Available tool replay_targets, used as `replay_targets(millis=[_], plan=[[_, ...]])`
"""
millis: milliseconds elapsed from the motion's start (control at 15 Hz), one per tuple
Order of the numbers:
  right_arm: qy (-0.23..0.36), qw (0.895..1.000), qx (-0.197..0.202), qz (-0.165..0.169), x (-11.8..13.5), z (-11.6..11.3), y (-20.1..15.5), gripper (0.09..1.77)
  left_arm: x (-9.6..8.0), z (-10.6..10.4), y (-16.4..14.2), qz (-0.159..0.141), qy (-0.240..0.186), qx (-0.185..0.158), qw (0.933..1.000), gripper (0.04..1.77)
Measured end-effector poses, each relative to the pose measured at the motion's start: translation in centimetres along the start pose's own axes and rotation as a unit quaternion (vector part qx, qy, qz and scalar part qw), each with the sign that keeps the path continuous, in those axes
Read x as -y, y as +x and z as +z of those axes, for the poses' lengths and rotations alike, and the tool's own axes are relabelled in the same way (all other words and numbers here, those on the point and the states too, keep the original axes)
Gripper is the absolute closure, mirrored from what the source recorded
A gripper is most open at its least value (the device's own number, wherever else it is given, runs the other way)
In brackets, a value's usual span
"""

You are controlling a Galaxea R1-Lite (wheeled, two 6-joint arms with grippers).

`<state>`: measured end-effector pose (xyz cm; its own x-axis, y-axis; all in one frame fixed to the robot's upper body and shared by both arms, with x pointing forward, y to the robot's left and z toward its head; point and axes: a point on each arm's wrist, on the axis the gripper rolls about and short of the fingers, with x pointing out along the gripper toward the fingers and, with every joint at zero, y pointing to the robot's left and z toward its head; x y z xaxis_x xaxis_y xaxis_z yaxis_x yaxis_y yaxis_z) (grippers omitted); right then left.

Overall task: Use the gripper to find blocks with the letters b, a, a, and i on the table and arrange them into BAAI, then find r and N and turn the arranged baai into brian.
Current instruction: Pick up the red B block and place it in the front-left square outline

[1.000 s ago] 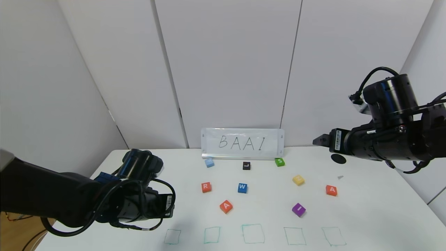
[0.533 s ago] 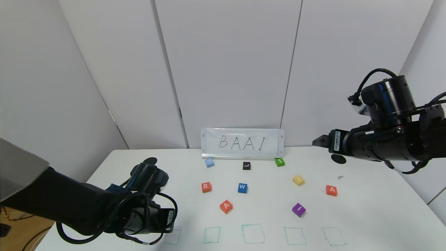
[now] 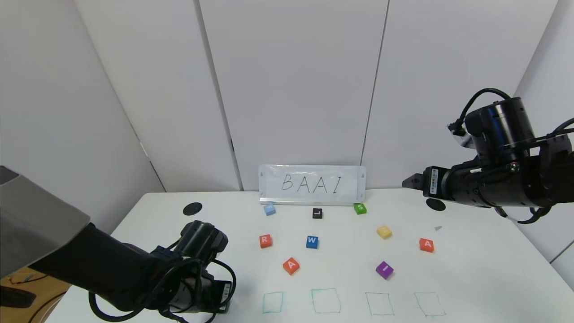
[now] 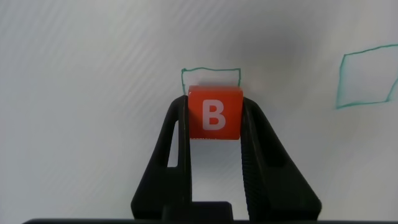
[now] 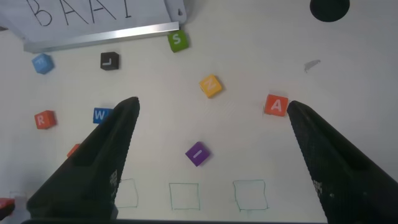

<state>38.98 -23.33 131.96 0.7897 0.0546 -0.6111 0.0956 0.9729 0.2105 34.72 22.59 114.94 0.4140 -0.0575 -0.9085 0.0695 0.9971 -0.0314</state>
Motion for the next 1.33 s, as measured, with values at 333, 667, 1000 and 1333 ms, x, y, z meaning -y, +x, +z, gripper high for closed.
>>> replay_targets(millis=[333,667,1000,1333], plan=[[0.0,1.0,0.0,0.0,0.0,0.0,0.0,0.15,0.3,-0.3,0.6,-0.001,0.004,-0.004,1.0,1.29],[0.0,1.0,0.0,0.0,0.0,0.0,0.0,0.15,0.5,-0.1,1.0,-0.002,-0.005,0.003,1.0,1.29],[-0.001,1.0,-0.002,-0.002,0.0,-0.1,0.2,0.15,0.4,0.0,1.1,0.003,-0.009,0.0,1.0,1.29],[-0.001,1.0,-0.004,-0.002,0.0,-0.1,0.4,0.15,0.3,0.1,1.4,0.007,-0.013,-0.003,0.9999,1.29]])
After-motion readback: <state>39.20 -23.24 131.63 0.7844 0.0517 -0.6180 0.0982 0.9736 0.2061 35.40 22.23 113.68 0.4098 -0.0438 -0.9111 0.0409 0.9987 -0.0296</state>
